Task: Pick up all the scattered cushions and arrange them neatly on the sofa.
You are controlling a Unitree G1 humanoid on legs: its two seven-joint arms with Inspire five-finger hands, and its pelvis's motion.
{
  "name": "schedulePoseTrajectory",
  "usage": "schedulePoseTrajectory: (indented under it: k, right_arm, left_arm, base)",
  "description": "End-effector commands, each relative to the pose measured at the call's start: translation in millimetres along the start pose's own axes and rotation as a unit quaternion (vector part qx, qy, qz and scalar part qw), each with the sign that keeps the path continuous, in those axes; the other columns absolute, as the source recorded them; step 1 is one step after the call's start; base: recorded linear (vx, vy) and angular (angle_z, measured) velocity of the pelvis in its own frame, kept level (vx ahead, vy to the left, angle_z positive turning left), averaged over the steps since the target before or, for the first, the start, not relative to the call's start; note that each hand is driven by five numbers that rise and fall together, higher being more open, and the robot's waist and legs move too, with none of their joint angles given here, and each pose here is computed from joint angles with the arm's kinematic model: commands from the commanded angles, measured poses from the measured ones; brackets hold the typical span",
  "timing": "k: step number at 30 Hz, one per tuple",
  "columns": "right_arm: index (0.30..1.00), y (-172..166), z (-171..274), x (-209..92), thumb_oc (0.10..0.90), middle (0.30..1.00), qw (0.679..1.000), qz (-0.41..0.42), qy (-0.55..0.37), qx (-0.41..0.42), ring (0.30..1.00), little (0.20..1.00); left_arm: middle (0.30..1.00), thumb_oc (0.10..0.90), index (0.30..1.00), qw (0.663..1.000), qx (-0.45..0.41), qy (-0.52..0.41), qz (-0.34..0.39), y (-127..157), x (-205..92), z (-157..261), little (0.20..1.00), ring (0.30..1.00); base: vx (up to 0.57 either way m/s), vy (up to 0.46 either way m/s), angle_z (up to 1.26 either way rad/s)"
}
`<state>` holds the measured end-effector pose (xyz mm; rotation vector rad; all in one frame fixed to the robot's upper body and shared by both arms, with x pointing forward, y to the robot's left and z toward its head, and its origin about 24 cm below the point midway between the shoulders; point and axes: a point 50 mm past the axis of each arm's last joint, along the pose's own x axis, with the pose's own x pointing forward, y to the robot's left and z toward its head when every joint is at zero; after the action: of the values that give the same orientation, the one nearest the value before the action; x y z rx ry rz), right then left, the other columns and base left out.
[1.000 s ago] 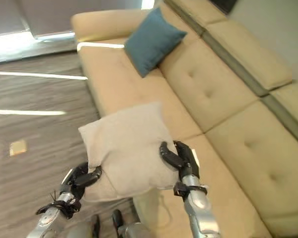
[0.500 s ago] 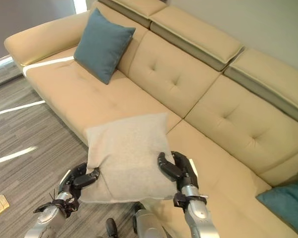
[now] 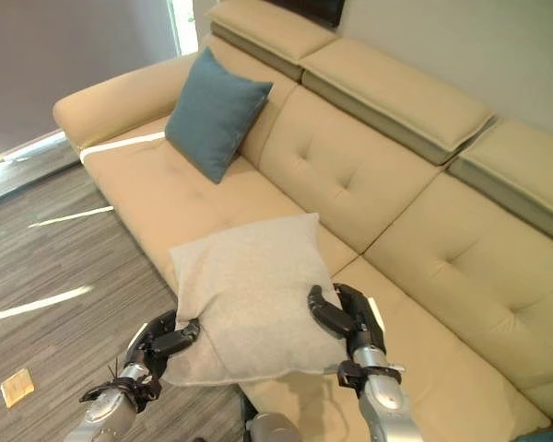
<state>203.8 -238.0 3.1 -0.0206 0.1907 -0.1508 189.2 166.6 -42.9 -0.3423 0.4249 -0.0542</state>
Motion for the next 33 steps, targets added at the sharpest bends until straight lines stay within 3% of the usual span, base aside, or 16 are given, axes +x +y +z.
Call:
schedulePoseTrajectory:
  k: [1,11,24,33]
  right_arm:
    - [0.300,18.5,53.5,10.8,0.400,0.300,0.987,0.035,-0.151,0.043,0.300,0.300]
    - [0.300,24.3,50.8,11.6,0.400,0.300,0.988,0.040,-0.145,0.032,0.300,0.300]
    - [0.300,57.3,67.8,21.5,0.400,0.300,0.979,0.086,-0.176,0.061,0.300,0.300]
    - [0.300,44.4,59.4,18.0,0.400,0.300,0.984,0.061,-0.162,0.052,0.300,0.300]
  left_arm:
    - [0.300,0.400,0.300,0.983,-0.011,-0.124,-0.132,-46.0,3.4,45.5,0.300,0.300]
    - [0.300,0.400,0.300,0.982,-0.012,-0.138,-0.125,-45.9,0.2,48.5,0.300,0.300]
    - [0.300,0.400,0.300,0.979,0.009,-0.183,-0.092,-36.8,8.4,73.4,0.300,0.300]
    - [0.300,0.400,0.300,0.981,0.000,-0.165,-0.104,-41.5,7.3,62.6,0.300,0.300]
  base:
    - [0.06,0.031,-0.14]
    - [0.13,0.144,-0.76]
    - [0.09,0.148,-0.92]
    - [0.14,-0.082,-0.37]
